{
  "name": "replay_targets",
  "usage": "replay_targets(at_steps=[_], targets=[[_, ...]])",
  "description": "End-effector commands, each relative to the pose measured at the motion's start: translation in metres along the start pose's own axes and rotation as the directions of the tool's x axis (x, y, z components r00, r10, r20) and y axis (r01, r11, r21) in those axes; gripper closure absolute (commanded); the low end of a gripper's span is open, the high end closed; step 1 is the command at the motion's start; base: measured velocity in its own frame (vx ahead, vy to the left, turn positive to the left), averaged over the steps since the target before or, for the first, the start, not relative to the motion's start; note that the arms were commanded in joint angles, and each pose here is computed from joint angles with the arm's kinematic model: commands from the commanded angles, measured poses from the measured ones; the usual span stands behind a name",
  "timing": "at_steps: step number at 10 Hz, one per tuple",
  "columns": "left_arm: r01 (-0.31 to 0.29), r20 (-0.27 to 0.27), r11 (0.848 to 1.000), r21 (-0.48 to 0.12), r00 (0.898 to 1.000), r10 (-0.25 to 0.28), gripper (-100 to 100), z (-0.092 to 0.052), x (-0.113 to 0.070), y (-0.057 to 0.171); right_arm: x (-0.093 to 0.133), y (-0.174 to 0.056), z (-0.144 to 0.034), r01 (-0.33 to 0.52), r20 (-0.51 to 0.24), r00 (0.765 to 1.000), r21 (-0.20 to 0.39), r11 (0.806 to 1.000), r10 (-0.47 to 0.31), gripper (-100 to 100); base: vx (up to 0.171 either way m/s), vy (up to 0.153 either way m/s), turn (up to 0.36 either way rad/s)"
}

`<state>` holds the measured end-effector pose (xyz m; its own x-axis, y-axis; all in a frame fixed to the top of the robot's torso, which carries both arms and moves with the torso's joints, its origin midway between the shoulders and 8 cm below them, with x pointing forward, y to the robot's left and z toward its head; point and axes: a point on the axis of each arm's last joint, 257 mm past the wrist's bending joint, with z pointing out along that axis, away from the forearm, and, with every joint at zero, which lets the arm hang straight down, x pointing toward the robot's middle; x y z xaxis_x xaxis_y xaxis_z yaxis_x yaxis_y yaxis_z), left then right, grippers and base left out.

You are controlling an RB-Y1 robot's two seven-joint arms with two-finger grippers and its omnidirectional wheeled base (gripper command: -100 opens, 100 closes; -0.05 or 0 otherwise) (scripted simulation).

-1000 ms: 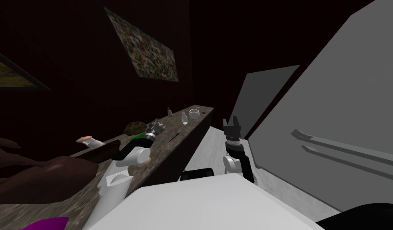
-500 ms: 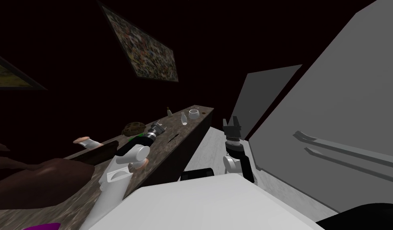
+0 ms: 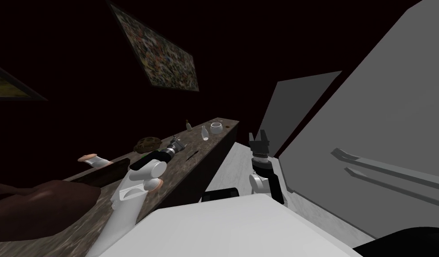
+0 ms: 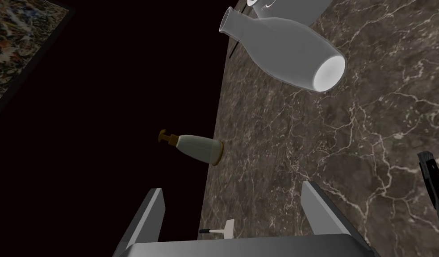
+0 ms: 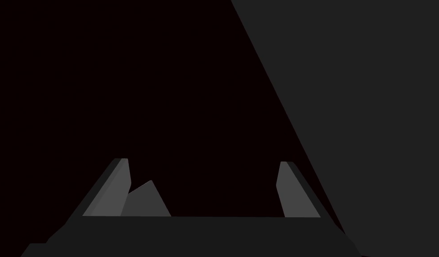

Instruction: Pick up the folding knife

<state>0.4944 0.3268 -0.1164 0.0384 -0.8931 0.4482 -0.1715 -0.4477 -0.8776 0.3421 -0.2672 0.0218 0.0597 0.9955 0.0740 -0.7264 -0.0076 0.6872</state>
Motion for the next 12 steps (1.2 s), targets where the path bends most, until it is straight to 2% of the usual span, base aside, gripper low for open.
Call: replay_targets(at_steps=[1,2,5,7,8,10,11,12], targets=[[0.018,0.02,0.998,-0.054,1.0,-0.017,-100,0.002,-0.007,0.014,0.0,0.0,0.0,0.0,0.0,1.0,0.0,1.0,0.0,0,0.041,-0.029,0.016],[0.018,0.023,0.998,-0.06,1.0,-0.016,-100,0.002,-0.008,0.015,0.0,0.0,0.0,0.0,0.0,1.0,0.0,1.0,0.0,0,0.021,-0.017,-0.005],[0.077,0.067,0.984,-0.161,0.995,-0.067,-100,0.005,-0.023,0.035,0.0,0.0,0.0,0.0,0.0,1.0,0.0,1.0,0.0,0,0.056,-0.047,0.026],[0.08,0.09,0.975,-0.205,0.994,-0.063,-100,0.002,-0.028,0.046,0.0,0.0,0.0,0.0,0.0,1.0,0.0,1.0,0.0,0,0.042,-0.032,0.009],[0.109,0.111,0.965,-0.238,0.99,-0.085,-100,0.003,-0.035,0.052,0.0,0.0,0.0,0.0,0.0,1.0,0.0,1.0,0.0,0,0.036,-0.041,0.029],[0.113,0.13,0.956,-0.272,0.988,-0.08,-100,0.0,-0.039,0.062,0.0,0.0,0.0,0.0,0.0,1.0,0.0,1.0,0.0,0,0.036,-0.029,0.013],[0.142,0.157,0.941,-0.307,0.983,-0.097,-100,-0.001,-0.046,0.069,0.0,0.0,0.0,0.0,0.0,1.0,0.0,1.0,0.0,0,0.052,-0.037,0.036],[0.145,0.169,0.934,-0.328,0.981,-0.093,-100,-0.003,-0.049,0.075,0.0,0.0,0.0,0.0,0.0,1.0,0.0,1.0,0.0,0,0.054,-0.046,0.025]])
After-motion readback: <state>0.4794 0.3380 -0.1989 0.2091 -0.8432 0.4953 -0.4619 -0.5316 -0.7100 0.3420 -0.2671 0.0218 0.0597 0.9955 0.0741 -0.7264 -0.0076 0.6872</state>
